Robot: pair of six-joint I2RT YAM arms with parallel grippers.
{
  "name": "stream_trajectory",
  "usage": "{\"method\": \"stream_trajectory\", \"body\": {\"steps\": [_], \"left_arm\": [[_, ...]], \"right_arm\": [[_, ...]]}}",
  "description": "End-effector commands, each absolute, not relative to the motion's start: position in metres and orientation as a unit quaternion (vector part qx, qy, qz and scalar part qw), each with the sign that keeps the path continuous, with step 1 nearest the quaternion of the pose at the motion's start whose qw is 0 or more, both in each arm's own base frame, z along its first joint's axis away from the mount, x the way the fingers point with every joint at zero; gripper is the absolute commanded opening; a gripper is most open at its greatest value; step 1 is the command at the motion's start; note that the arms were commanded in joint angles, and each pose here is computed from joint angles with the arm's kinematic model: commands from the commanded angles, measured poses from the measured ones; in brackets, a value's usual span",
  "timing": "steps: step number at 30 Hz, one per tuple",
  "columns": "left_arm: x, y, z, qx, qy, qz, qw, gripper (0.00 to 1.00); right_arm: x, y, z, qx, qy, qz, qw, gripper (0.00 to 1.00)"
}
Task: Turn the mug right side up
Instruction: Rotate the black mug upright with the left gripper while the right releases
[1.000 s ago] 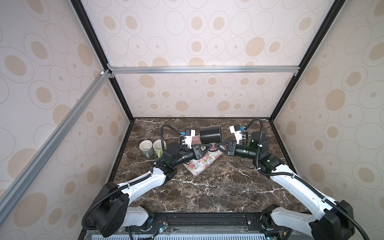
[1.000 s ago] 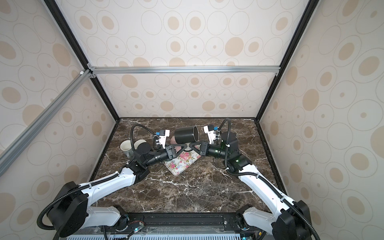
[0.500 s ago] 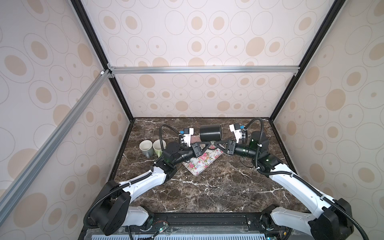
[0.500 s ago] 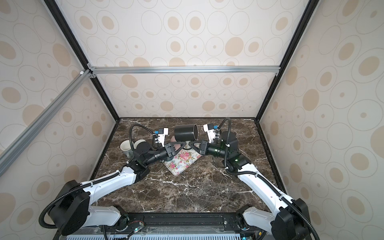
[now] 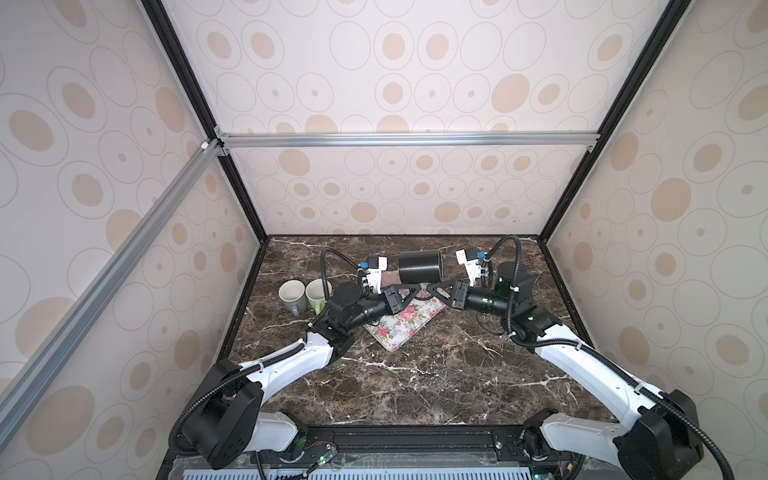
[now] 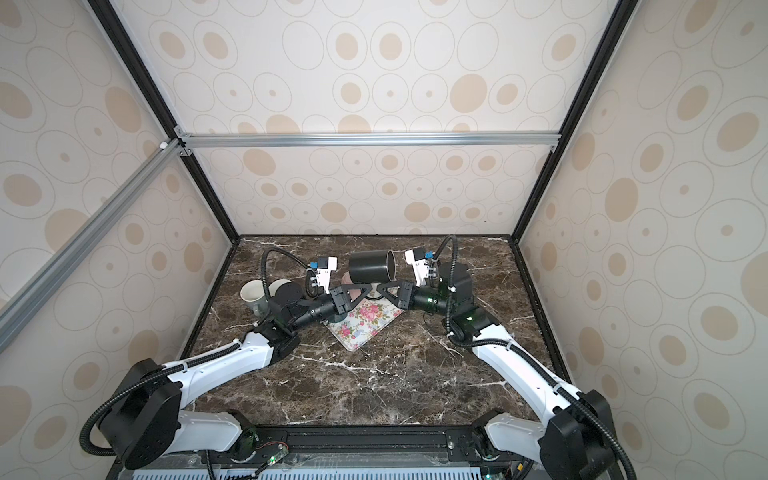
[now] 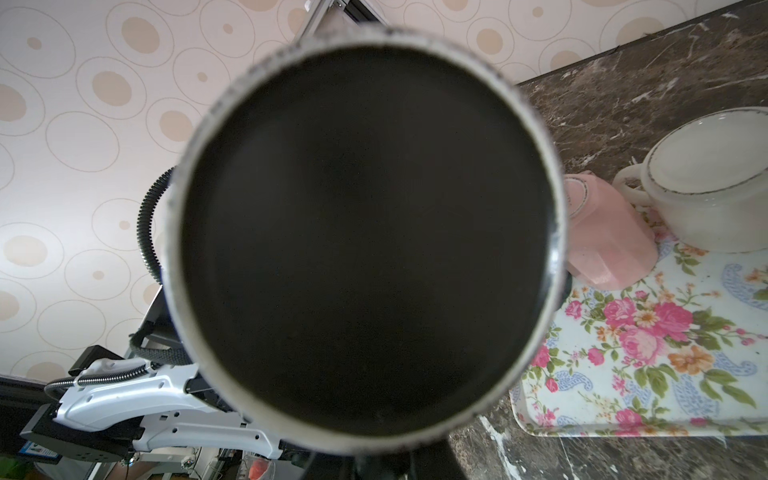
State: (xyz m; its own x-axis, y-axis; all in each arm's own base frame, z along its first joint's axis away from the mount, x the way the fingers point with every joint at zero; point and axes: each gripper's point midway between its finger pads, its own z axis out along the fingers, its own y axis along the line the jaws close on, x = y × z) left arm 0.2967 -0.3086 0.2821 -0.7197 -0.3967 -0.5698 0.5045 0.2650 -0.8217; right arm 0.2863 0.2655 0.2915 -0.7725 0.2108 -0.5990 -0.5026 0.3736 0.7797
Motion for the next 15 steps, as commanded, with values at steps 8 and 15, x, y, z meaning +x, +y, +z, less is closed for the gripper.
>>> {"method": "stream_trajectory", "body": {"steps": [8,15], "left_arm": [[0.326,-0.286,0.273,0.089,0.761,-0.436,0.472,0.00],[0.340,-0.269,0.242,0.078,0.794,-0.382,0.466,0.00]], "right_arm": [[0.292,0.263,0.284,-0.070,0.766,0.560,0.306,0.73],[0.299,0.256,0.276,-0.069,0.789,0.521,0.318,0.81]]}}
